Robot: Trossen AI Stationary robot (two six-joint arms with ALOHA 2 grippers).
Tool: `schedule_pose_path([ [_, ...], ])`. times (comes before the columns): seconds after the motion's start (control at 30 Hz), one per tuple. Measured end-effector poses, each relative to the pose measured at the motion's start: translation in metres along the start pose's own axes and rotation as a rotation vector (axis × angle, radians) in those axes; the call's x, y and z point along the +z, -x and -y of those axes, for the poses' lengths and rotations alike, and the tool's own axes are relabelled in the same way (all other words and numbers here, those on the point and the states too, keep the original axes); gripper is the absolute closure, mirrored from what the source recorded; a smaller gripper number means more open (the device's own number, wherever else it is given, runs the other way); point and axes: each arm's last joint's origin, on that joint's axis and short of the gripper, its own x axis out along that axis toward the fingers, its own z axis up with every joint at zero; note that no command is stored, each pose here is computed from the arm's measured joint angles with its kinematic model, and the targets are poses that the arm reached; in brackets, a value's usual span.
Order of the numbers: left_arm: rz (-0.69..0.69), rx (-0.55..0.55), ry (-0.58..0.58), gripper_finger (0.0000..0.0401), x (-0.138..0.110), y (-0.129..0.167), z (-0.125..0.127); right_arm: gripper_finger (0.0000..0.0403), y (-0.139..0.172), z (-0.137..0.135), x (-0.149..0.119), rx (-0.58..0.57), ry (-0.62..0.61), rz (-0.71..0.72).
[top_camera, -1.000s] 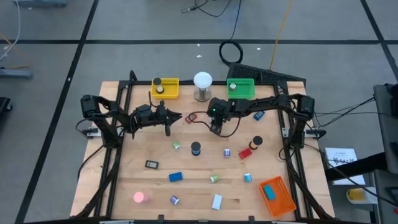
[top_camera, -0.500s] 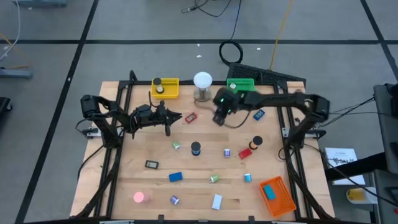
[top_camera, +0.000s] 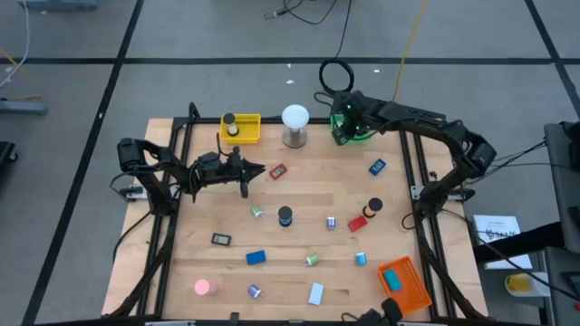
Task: Pick & Place Office items
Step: Put the top purple charger adapter into the green bin
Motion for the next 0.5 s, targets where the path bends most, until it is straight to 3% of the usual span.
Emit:
schedule_pose_path([
  [0.5, 0.000, 0.001, 0.002, 0.0343, 0.000, 0.000, 0.000, 0.0273, -0.055, 0.012, 0.001, -0.032, -0.166, -0.078],
])
